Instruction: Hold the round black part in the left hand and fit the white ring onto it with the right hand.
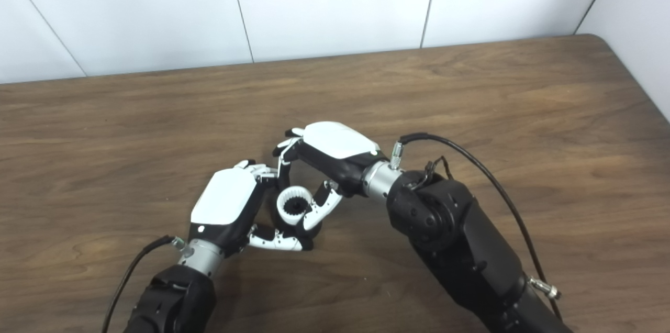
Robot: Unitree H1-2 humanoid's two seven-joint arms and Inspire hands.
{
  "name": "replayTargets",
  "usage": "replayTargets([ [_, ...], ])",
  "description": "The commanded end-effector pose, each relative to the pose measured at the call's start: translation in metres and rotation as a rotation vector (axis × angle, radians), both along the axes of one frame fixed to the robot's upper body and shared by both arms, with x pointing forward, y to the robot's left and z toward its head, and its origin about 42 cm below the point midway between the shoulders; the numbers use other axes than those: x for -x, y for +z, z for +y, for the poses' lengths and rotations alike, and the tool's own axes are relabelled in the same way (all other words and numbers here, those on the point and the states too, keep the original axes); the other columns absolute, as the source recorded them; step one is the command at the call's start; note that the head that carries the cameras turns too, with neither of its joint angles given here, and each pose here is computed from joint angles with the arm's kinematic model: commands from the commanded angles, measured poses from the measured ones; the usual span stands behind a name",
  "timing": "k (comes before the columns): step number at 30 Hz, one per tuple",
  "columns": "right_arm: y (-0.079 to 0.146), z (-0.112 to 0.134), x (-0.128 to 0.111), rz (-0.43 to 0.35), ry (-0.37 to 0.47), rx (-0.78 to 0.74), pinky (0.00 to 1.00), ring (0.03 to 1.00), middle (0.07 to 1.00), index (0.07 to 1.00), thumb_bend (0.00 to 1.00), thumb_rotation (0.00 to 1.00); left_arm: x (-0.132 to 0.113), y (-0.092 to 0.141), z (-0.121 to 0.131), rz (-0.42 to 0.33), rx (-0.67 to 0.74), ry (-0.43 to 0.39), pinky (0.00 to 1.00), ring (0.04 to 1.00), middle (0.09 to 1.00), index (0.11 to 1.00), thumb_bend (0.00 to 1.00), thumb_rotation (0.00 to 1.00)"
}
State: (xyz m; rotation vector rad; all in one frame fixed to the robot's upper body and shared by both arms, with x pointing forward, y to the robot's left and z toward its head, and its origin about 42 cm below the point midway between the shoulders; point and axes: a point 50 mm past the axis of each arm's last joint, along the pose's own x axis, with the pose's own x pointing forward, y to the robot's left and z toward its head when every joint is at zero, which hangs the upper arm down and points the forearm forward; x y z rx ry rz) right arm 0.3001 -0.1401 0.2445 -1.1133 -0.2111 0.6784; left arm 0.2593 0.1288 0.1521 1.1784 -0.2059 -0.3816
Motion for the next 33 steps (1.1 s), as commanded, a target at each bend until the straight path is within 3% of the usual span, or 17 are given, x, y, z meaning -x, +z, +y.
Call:
replayTargets([
  [1, 0.012, 0.002, -0.003, -0.072, 0.005, -0.023, 0.89, 0.965, 0.851, 0.485, 0.52, 0.13, 0.0, 0.001, -0.004, 0.011, -0.005, -0.03, 0.92, 0.828, 0.745, 0.485, 0.52, 0.06],
  [33, 0.001, -0.005, -0.009, -0.048, -0.014, -0.01, 0.89, 0.965, 0.845, 0.485, 0.52, 0.13, 0.0, 0.003, -0.005, 0.015, -0.001, -0.029, 0.92, 0.834, 0.749, 0.486, 0.52, 0.06],
])
